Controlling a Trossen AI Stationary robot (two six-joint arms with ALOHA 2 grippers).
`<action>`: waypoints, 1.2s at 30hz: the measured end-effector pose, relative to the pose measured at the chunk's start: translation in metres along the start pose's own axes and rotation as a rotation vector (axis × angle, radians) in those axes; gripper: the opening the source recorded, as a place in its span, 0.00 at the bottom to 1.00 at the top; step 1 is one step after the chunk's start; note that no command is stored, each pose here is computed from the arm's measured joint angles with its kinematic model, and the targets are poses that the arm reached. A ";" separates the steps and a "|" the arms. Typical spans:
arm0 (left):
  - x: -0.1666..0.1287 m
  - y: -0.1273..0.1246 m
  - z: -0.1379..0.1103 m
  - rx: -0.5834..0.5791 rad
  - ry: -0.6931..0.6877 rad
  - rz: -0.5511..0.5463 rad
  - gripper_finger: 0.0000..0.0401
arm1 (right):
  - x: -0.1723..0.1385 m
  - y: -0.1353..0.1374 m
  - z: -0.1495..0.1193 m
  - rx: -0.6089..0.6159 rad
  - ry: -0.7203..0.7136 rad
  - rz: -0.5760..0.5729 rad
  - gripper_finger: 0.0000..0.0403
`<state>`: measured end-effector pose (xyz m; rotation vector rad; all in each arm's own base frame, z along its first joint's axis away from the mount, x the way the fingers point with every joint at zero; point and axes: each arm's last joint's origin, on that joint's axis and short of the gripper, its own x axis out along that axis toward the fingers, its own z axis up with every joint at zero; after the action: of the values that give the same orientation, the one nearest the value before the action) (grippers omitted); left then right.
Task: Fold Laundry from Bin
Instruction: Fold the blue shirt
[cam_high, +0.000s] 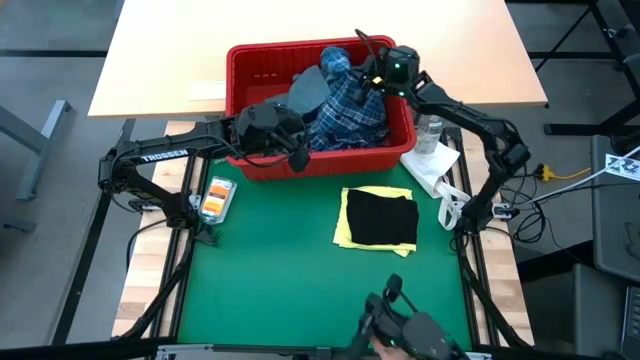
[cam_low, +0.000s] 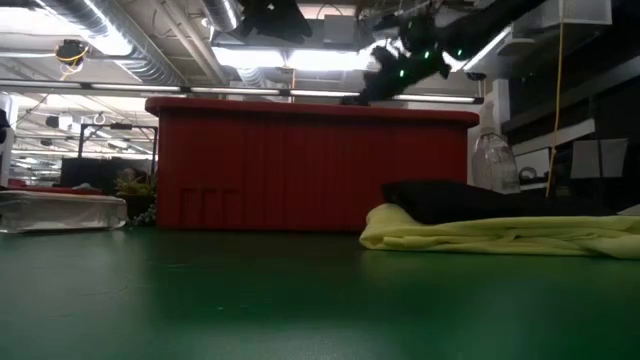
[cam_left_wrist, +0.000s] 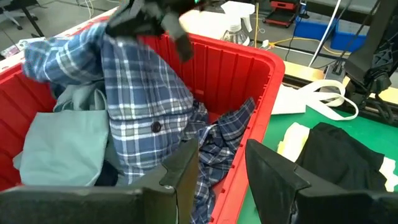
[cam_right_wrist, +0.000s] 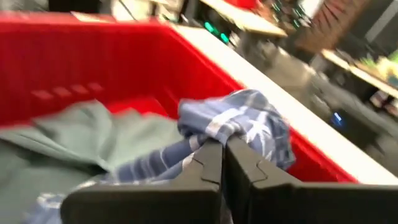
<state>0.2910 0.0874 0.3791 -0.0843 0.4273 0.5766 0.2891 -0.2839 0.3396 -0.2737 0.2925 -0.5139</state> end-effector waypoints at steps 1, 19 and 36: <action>0.000 0.000 0.000 0.000 0.000 0.000 0.32 | -0.006 0.003 0.008 -0.005 -0.026 0.023 0.02; 0.000 0.001 -0.001 0.092 0.005 0.030 0.32 | -0.160 0.028 0.118 -0.145 -0.382 0.136 0.01; 0.000 0.001 -0.001 0.109 0.005 0.030 0.32 | -0.256 0.041 0.125 -0.125 -0.368 0.215 0.01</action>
<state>0.2903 0.0880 0.3786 0.0250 0.4648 0.5820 0.1363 -0.0948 0.4937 -0.4455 -0.0052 -0.2259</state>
